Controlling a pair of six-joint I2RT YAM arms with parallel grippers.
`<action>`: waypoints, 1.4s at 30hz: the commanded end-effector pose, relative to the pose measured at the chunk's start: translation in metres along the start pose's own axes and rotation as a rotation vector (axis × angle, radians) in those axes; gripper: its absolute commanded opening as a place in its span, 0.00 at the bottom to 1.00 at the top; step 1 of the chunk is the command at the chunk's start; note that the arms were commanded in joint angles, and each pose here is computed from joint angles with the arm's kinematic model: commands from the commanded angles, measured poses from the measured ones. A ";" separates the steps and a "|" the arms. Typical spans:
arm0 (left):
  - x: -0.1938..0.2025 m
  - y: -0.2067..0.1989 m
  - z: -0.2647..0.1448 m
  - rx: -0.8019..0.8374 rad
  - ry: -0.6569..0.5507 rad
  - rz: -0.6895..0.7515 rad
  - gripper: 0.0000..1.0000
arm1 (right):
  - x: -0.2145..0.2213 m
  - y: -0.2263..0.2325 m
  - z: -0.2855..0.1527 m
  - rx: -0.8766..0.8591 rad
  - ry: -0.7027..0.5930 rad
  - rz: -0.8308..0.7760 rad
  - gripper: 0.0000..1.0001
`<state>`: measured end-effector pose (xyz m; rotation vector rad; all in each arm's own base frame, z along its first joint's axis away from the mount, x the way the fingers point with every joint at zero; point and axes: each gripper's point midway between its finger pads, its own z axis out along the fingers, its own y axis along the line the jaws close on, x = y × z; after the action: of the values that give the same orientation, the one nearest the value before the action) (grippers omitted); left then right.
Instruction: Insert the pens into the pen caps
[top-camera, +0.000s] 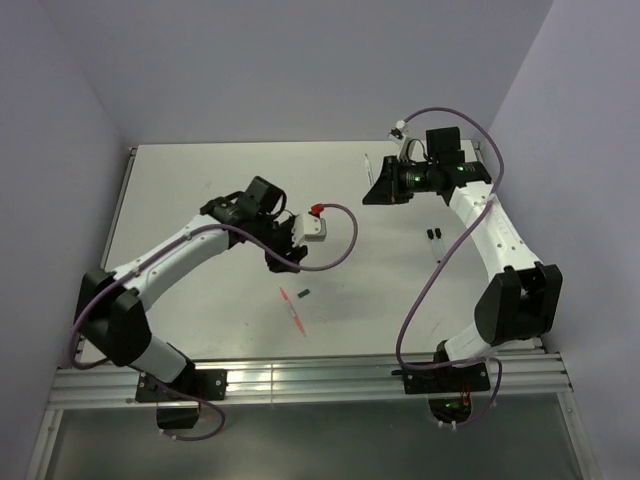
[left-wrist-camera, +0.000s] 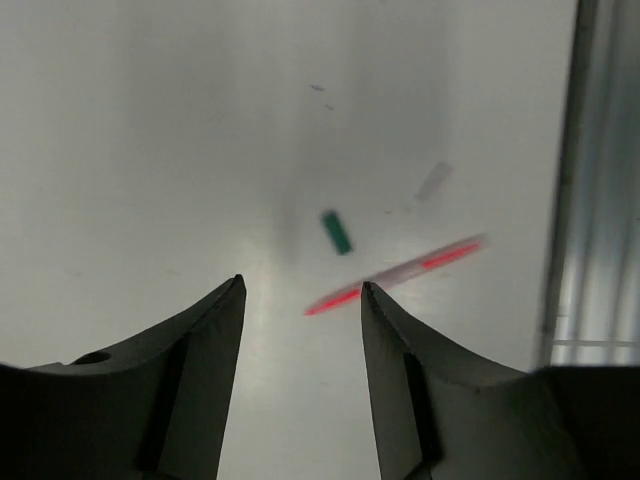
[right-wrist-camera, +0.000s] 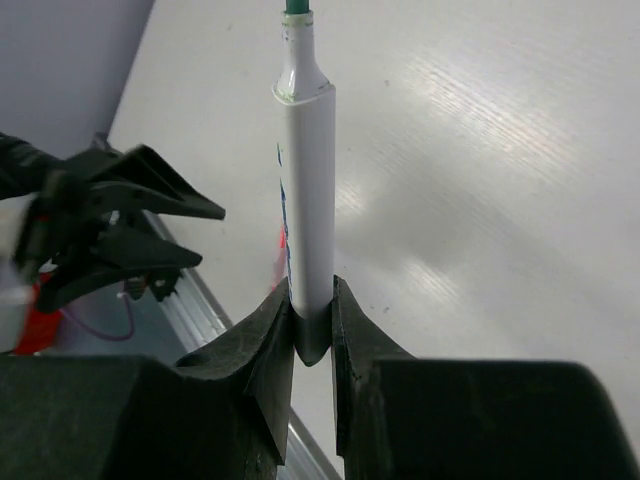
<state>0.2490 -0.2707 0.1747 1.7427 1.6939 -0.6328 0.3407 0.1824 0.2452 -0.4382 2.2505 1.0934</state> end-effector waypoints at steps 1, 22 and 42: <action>0.009 -0.066 0.019 0.210 0.086 -0.451 0.55 | -0.007 -0.006 -0.020 0.095 -0.029 -0.120 0.00; 0.083 -0.033 0.098 -0.203 0.348 -0.499 0.40 | 0.008 -0.031 -0.042 0.162 -0.019 -0.104 0.00; 0.108 -0.044 0.121 -0.170 0.382 -0.506 0.33 | 0.015 -0.038 -0.043 0.159 -0.004 -0.093 0.00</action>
<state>0.2249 -0.2781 0.0197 1.3809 2.4096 -0.3445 0.3366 0.1266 0.2247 -0.4452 2.3056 0.8660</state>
